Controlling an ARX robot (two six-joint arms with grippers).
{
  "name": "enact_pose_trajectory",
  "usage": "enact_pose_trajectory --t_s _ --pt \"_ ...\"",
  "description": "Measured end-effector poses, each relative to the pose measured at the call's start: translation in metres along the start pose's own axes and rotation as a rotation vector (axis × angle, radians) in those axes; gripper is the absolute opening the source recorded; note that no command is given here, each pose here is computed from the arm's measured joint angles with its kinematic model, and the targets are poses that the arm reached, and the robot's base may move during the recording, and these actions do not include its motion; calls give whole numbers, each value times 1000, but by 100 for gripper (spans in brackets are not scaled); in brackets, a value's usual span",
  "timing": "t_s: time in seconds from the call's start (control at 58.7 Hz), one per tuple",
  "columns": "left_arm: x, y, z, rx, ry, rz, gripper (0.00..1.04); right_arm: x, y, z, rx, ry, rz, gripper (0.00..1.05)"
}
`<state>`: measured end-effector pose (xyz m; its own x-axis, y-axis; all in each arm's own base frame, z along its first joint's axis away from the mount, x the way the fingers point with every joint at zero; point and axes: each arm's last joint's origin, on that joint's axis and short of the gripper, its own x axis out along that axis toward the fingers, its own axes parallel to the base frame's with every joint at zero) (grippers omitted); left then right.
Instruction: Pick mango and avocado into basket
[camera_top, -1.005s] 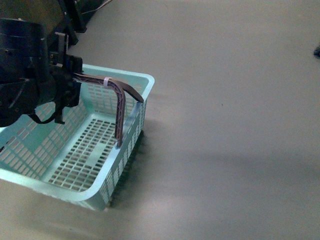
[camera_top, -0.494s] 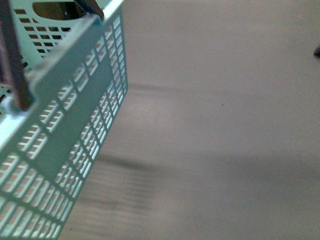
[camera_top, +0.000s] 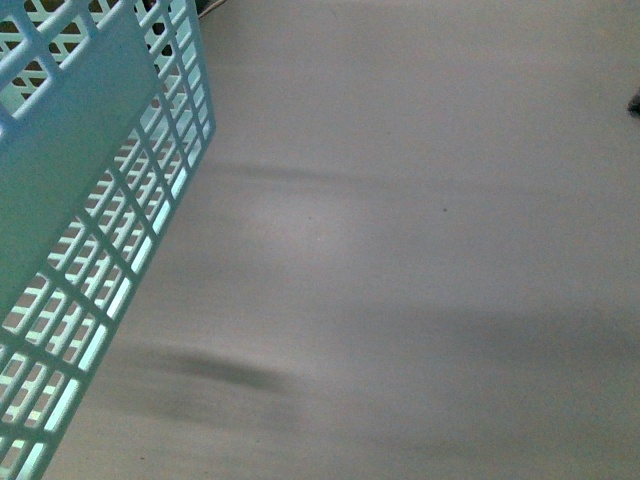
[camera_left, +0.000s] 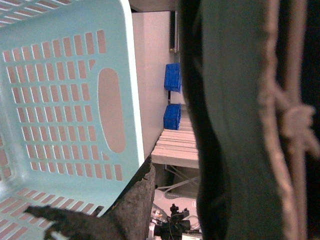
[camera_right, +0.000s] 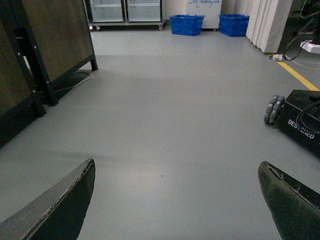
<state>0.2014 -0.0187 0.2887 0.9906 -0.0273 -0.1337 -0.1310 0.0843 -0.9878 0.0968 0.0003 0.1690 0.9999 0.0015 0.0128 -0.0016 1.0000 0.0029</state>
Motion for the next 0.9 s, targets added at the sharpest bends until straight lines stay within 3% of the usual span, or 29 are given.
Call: enact_pose_trajectory --t_s 0.903 --pt "1 1 0 1 3 8 28 0 0 0 0 0 0 96"
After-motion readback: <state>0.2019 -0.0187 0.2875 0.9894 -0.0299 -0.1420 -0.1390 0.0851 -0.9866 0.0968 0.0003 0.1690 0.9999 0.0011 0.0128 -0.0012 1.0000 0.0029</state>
